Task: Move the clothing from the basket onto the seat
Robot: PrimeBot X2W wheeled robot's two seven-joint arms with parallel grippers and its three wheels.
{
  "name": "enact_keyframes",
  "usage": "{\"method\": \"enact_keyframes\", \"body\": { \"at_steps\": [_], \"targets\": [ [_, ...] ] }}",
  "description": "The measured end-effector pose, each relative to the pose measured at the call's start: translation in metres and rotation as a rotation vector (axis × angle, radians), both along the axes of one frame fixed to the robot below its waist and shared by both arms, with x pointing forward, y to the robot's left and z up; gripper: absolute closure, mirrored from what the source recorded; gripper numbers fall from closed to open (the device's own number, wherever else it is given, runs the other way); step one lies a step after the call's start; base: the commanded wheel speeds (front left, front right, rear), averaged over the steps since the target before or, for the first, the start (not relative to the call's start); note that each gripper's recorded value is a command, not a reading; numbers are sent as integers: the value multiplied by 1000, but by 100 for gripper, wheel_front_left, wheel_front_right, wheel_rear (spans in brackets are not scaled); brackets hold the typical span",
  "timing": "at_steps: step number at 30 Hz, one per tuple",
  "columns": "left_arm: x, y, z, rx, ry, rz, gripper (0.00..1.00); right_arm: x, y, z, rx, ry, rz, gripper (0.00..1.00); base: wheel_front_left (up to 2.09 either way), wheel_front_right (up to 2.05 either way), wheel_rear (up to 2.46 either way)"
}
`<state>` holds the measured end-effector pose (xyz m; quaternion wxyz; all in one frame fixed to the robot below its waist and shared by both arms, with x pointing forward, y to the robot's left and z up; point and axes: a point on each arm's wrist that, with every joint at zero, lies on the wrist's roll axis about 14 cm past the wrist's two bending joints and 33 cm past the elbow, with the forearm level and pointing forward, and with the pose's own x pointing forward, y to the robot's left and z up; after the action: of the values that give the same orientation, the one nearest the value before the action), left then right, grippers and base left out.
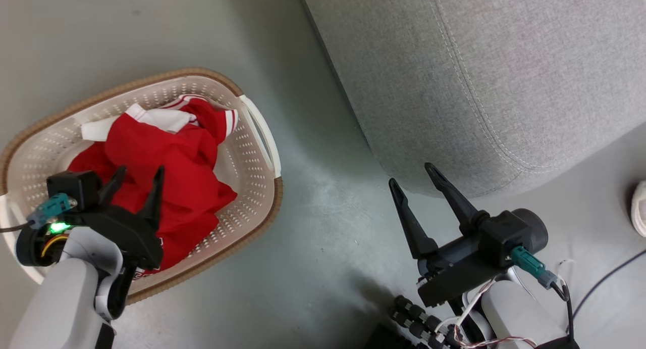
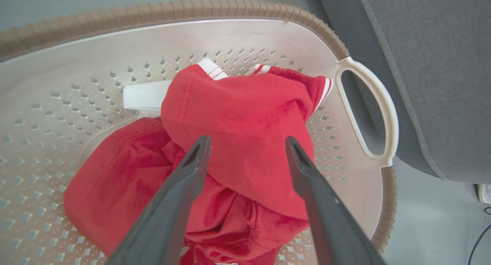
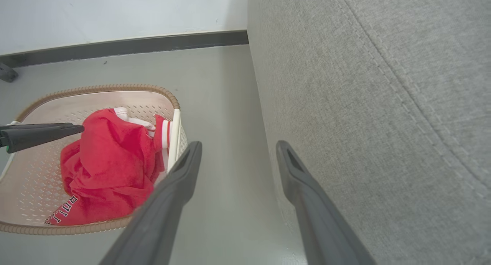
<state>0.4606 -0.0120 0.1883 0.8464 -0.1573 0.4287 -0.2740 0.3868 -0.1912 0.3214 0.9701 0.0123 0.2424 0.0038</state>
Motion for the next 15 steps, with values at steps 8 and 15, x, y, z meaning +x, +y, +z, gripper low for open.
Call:
{"method": "enact_keyframes", "body": {
  "at_steps": [8, 15],
  "targets": [
    [-2, -6, -29, 15, 90, -7, 0, -7, -4, -15, 0, 48, -40, 0, 0, 0, 0],
    [-19, -19, -42, -5, 163, -19, 0, -10, -1, -25, 23, 77, -61, 0, 0, 0, 0]
  ]
}}
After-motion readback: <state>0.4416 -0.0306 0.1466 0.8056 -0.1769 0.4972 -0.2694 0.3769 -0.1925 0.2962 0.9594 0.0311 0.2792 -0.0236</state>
